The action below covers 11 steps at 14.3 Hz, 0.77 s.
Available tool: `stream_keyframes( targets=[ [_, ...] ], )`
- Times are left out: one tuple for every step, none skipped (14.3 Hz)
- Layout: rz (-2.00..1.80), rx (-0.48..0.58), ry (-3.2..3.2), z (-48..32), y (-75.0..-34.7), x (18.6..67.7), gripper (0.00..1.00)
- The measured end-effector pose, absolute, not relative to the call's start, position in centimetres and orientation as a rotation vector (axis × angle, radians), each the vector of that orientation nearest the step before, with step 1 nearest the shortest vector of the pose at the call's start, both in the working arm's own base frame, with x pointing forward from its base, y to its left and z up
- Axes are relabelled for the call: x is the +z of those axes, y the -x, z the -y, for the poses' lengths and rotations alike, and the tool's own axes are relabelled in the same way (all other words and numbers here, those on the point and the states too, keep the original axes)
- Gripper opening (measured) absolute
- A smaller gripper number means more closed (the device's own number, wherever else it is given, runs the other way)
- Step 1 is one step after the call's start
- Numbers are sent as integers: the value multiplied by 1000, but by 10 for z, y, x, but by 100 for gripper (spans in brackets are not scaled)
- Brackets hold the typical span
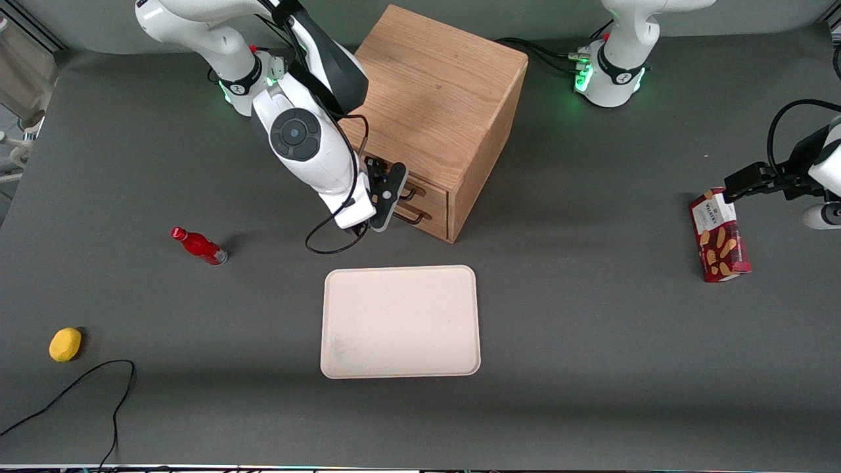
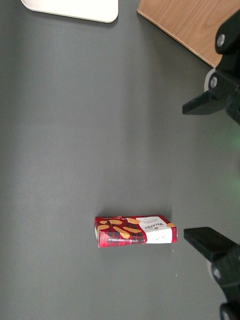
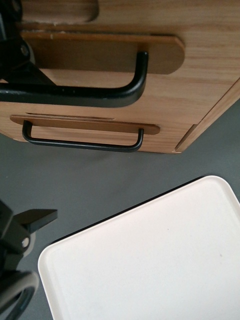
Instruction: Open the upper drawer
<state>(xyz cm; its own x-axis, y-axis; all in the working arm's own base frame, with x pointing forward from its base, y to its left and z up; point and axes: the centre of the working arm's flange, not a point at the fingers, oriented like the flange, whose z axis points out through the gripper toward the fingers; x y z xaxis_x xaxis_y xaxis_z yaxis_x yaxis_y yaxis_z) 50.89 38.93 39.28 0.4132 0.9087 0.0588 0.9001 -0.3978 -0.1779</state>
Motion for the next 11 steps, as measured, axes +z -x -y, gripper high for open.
stream_keyframes(
  targets=[
    [1609, 71, 2483, -389, -509, 392, 100],
    [1609, 71, 2482, -389, -509, 392, 100],
    [1610, 71, 2482, -389, -509, 392, 100],
    [1610, 71, 2482, -389, -509, 391, 100],
    [1610, 71, 2482, -389, -509, 391, 100],
    [1610, 71, 2482, -389, -509, 391, 100],
    [1610, 70, 2482, -390, -509, 391, 100],
    [1610, 70, 2482, -390, -509, 391, 100],
    [1610, 70, 2482, -390, -509, 390, 100],
    [1614, 71, 2479, -390, -509, 389, 100],
    [1624, 66, 2472, -389, -510, 388, 100]
  ],
)
